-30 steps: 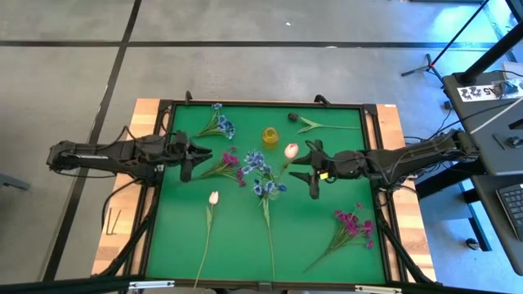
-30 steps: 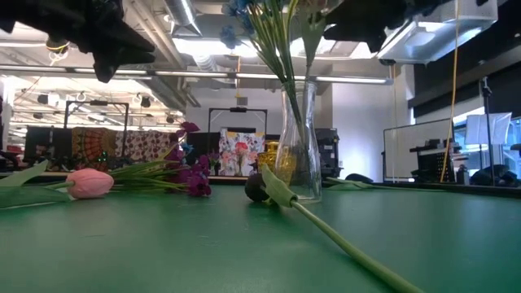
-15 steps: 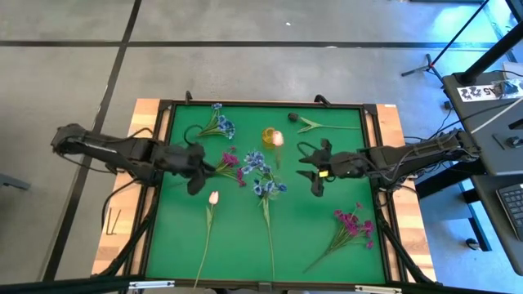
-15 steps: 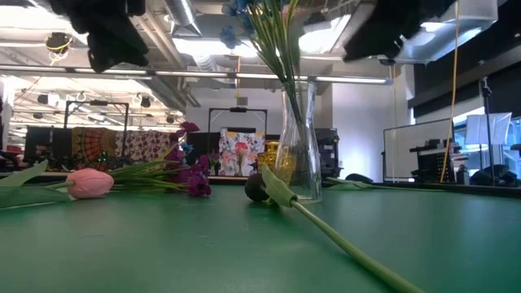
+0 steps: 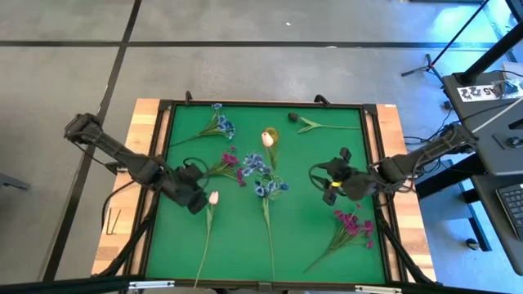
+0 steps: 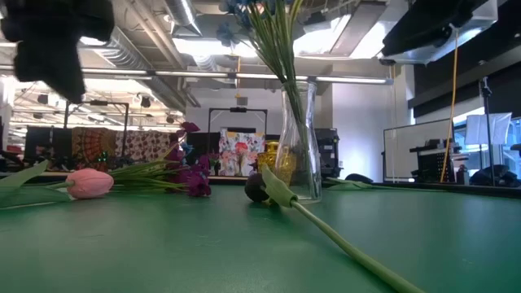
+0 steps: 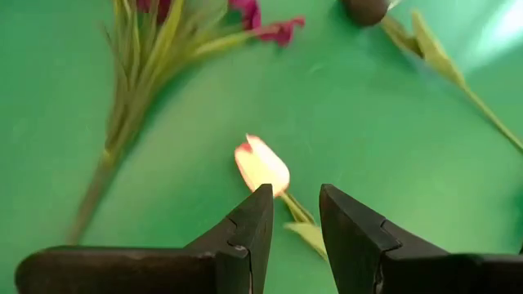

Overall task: Sort flowers into vase by color
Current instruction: Put the pink flower into the transparent vase

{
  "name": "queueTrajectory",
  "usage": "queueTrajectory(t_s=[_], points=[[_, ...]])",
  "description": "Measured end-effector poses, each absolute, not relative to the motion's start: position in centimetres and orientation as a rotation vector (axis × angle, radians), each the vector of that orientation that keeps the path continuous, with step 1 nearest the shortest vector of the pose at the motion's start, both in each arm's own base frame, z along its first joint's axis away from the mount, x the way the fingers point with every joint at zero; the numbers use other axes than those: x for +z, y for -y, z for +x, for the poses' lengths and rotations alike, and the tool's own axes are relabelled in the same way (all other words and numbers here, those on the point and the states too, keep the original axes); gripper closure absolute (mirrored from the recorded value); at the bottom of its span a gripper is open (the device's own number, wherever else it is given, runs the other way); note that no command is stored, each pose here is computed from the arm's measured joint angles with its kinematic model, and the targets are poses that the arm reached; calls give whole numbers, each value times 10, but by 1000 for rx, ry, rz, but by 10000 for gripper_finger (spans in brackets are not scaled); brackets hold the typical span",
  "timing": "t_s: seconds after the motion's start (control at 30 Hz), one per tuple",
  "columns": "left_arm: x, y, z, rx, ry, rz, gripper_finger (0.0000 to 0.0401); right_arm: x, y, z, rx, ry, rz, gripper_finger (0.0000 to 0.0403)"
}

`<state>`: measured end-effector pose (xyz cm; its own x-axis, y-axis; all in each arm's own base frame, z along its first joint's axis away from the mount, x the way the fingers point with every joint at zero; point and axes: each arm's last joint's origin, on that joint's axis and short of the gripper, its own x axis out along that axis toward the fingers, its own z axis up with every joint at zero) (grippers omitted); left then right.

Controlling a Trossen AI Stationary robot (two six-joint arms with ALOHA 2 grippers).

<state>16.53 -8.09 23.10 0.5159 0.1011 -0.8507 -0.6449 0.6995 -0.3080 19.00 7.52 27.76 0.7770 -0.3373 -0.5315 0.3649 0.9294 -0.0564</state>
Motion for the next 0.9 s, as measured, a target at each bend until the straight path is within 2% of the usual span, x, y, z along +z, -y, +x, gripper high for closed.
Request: queueTrajectory(t_s=[0.33,0.5,0.73,0.9], points=[[187,127,183,542,-1048,-718,303,279,-85,185,-388,-526,58,221],[173,145,188,510,-1064,-774,303,279,-85,185,-388,-524,59,221],[157,156,187,569,-1095,-786,303,279,-85,185,-390,-520,64,221],[148,163,193,525,-1120,-792,303,280,-85,186,-388,-509,73,221]])
